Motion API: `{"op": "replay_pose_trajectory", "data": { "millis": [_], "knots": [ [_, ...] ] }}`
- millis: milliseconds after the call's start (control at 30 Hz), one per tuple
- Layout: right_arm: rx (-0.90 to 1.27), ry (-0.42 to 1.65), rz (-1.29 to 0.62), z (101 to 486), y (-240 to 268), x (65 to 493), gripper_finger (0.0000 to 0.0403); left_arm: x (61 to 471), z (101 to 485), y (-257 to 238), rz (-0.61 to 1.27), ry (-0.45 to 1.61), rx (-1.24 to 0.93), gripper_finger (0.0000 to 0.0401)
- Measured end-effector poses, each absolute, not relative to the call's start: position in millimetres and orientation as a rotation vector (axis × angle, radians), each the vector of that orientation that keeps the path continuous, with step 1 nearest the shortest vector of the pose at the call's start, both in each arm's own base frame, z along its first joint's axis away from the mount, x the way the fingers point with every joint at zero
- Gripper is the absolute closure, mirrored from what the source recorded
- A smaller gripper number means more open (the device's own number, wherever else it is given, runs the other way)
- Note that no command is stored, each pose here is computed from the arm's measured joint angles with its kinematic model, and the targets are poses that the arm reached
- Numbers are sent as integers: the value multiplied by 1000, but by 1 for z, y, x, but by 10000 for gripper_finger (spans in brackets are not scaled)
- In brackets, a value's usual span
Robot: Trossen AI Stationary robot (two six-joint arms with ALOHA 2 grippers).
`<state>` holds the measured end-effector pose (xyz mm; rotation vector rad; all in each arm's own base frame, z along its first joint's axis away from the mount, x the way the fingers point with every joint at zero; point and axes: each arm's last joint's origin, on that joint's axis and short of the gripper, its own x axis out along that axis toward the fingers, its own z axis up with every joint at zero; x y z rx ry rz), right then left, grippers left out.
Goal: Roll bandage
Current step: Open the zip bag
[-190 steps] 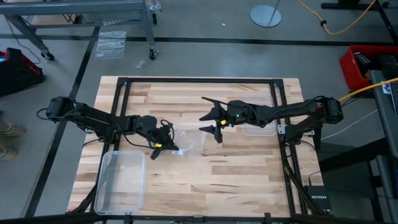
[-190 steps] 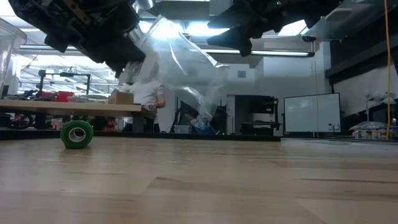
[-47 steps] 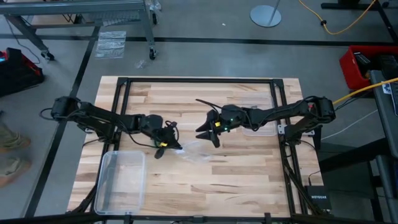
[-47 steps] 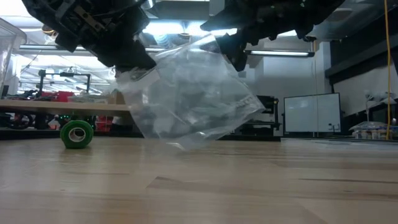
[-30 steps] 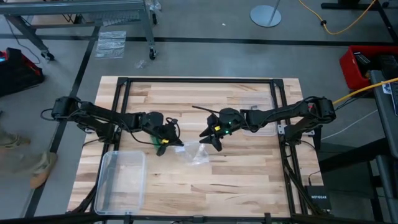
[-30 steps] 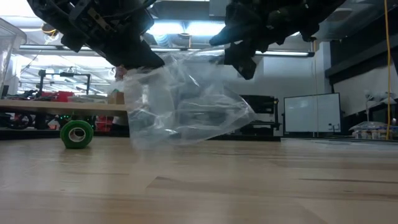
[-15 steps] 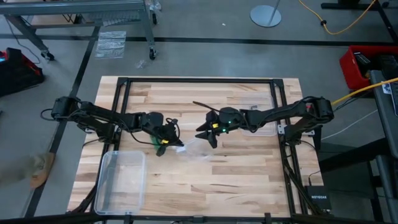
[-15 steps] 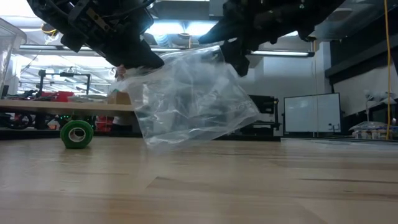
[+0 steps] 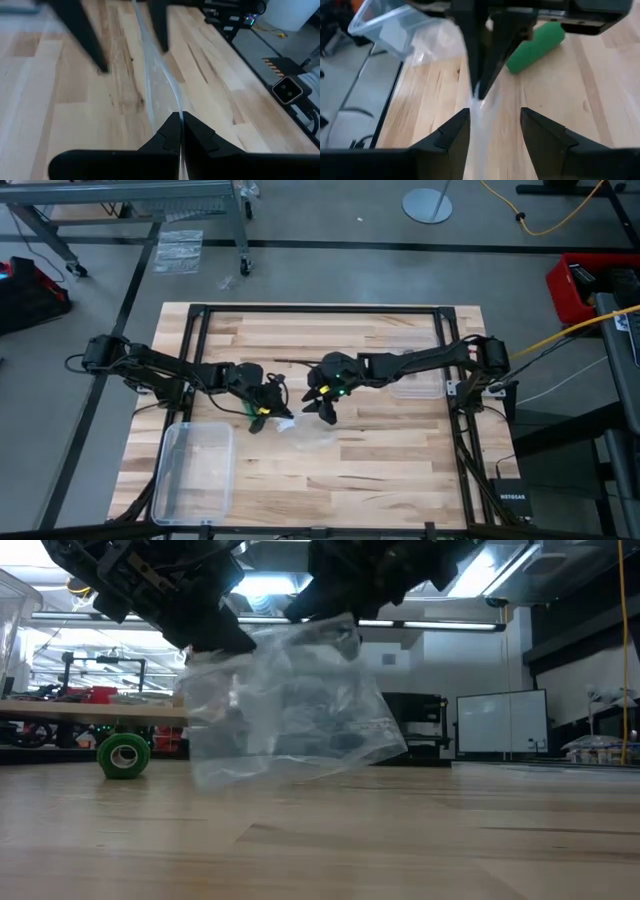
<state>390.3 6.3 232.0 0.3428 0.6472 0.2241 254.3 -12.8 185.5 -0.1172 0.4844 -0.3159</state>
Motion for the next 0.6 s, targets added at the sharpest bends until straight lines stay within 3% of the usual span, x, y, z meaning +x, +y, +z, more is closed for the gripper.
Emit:
{"op": "replay_pose_trajectory", "data": {
  "millis": [233,600],
  "knots": [
    [320,681,213,241,6,392,226,253,184,-13,-321,500,-98,401],
    [330,738,205,219,6,399,226,253,184,-13,-322,500,-94,401]
  ]
}}
